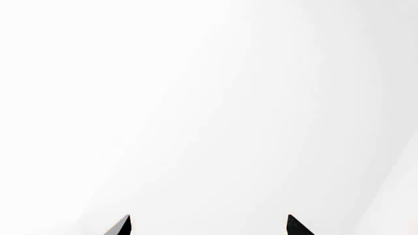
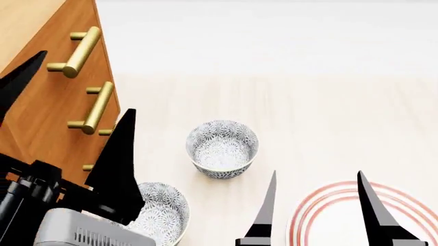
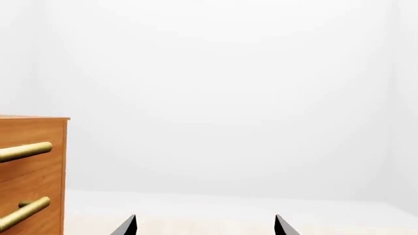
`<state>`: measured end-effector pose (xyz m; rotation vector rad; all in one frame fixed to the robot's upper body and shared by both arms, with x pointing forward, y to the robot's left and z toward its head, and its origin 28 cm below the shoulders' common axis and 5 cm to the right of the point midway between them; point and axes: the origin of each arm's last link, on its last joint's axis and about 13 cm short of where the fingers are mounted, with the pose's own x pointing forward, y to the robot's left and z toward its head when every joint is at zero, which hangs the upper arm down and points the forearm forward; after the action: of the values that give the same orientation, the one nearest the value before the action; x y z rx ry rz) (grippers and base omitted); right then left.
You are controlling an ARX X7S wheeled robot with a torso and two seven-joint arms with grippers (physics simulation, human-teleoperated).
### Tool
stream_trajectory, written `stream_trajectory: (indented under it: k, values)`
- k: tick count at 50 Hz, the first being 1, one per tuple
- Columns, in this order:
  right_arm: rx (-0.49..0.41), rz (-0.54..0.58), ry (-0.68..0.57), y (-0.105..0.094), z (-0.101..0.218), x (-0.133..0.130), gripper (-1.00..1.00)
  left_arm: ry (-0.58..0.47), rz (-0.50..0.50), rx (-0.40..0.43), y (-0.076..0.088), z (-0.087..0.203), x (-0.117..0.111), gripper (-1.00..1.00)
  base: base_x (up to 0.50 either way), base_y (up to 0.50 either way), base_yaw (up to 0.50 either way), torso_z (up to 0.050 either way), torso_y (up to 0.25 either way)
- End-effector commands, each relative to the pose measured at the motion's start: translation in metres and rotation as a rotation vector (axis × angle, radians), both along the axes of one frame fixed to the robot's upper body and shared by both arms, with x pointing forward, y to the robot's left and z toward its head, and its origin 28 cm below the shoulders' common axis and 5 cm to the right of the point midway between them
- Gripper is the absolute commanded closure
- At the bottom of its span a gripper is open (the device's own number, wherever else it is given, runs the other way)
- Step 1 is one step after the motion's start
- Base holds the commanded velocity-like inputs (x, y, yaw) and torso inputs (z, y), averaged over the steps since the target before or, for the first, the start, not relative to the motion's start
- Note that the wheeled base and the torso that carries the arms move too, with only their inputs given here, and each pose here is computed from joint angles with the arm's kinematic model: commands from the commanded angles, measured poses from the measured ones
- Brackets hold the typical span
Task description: Open the top drawer of the cabinet.
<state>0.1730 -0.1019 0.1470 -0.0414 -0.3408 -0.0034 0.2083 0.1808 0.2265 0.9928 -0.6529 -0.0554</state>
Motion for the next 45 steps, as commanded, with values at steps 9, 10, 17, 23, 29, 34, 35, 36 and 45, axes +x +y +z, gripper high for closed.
stream_trajectory:
  k: [9,10,17,23,29,34,35,36,45]
  values:
    - [0.005,-0.009,-0.026,-0.002,0.002,-0.003,-1.00,0.227,0.110,0.081,0.008,0.009,0.036,-1.00,0.00,0.00,0.00,0.000,0.000]
    - [0.005,-0.009,-0.026,-0.002,0.002,-0.003,-1.00,0.226,0.145,0.092,0.009,0.009,0.038,-1.00,0.00,0.00,0.00,0.000,0.000]
    - [0.006,-0.008,-0.026,-0.002,0.002,-0.003,-1.00,0.262,0.173,0.090,0.010,0.011,0.050,-1.00,0.00,0.00,0.00,0.000,0.000]
    - [0.007,-0.011,-0.025,-0.003,0.001,-0.003,-1.00,0.314,0.214,0.083,0.011,0.010,0.059,-1.00,0.00,0.00,0.00,0.000,0.000]
    - [0.008,-0.007,-0.025,-0.002,0.001,-0.003,-1.00,0.352,0.248,0.100,0.010,0.010,0.066,-1.00,0.00,0.00,0.00,0.000,0.000]
    - [0.010,-0.008,-0.027,-0.003,0.002,-0.004,-1.00,0.381,0.263,0.116,0.010,0.010,0.070,-1.00,0.00,0.00,0.00,0.000,0.000]
    - [0.011,-0.008,-0.027,-0.003,0.002,-0.004,-1.00,0.390,0.271,0.123,0.010,0.010,0.071,-1.00,0.00,0.00,0.00,0.000,0.000]
    - [0.011,-0.008,-0.027,-0.003,0.002,-0.004,-1.00,0.393,0.273,0.128,0.010,0.011,0.072,-1.00,0.00,0.00,0.00,0.000,0.000]
    - [0.014,-0.010,-0.028,-0.003,0.002,-0.004,-1.00,0.428,0.295,0.160,0.010,0.008,0.080,-1.00,0.00,0.00,0.00,0.000,0.000]
